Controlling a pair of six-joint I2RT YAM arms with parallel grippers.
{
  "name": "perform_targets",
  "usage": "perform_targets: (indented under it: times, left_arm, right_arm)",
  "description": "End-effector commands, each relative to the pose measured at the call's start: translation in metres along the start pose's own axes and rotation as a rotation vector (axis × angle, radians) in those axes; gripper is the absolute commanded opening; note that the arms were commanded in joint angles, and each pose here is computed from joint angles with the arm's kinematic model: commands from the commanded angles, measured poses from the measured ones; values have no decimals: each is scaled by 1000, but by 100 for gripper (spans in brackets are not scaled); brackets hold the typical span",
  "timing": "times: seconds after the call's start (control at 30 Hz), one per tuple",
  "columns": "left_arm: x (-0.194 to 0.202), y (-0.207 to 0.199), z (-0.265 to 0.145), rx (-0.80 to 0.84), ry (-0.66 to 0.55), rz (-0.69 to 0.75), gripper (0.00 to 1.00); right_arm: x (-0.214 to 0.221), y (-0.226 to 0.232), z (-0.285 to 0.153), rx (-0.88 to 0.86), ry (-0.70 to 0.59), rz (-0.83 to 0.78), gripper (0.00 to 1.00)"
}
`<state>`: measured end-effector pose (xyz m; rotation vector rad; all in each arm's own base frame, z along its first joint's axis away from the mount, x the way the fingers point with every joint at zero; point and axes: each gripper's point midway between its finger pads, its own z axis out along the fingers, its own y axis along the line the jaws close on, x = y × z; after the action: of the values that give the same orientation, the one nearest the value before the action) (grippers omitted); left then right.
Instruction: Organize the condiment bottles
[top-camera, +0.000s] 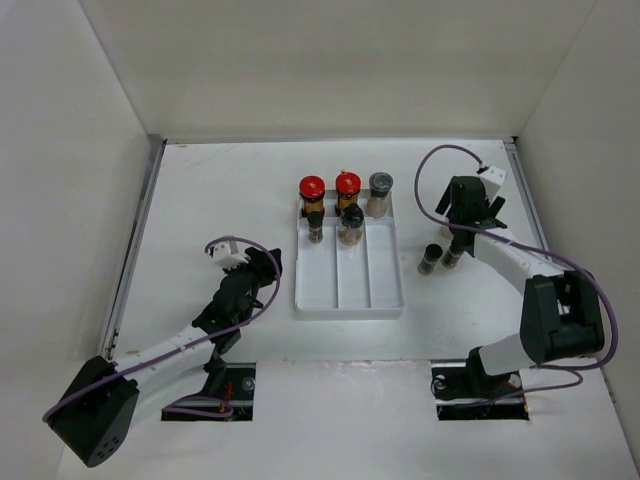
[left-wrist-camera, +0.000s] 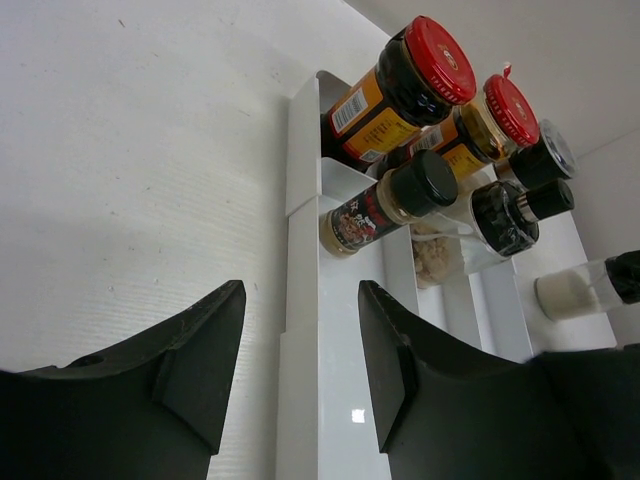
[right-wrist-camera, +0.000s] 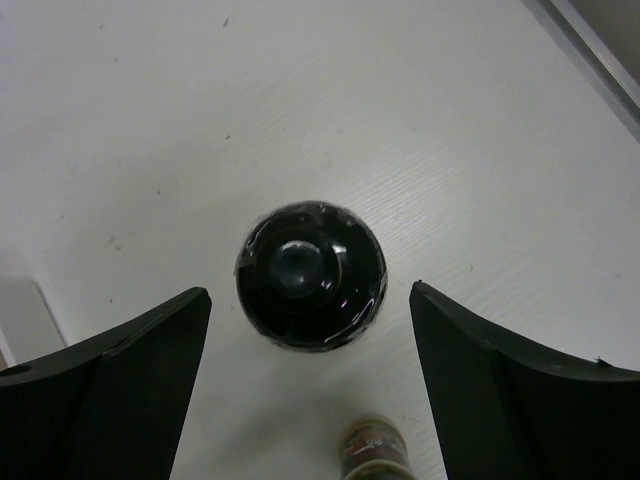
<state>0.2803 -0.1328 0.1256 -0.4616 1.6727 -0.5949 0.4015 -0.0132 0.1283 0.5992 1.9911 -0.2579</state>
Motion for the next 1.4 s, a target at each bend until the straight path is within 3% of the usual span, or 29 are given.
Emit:
perform_targets:
  times: [0.0, 0.3, 0.4, 0.5, 0.8, 0.9, 1.17, 1.37]
  left_arm:
    - [-9, -10, 0, 41, -33, -32, 47]
    - [-8, -11, 0, 41, -31, -27, 47]
    - [-6, -10, 1, 38, -26, -23, 47]
    - [-6, -10, 1, 37, -27, -24, 47]
    - [-5, -10, 2, 34, -27, -21, 47]
    - [-4, -10, 2, 33, -21, -20, 47]
    - [-3, -11, 2, 35, -17, -22, 47]
    - [-4, -12, 1, 41, -20, -24, 47]
  right_arm:
    - [-33, 8, 8, -33, -58, 50, 86]
    - [-21, 14, 26, -47, -11, 23, 78]
    - [-26, 13, 28, -41, -27, 28, 68]
    - [-46, 17, 19, -69, -96, 51, 57]
    - [-118, 45, -58, -210, -333, 88, 52]
    - [-113, 69, -90, -306, -340, 67, 51]
    - [-50, 141, -161, -553, -245, -24, 52]
    - [-20, 172, -153, -591, -195, -98, 53]
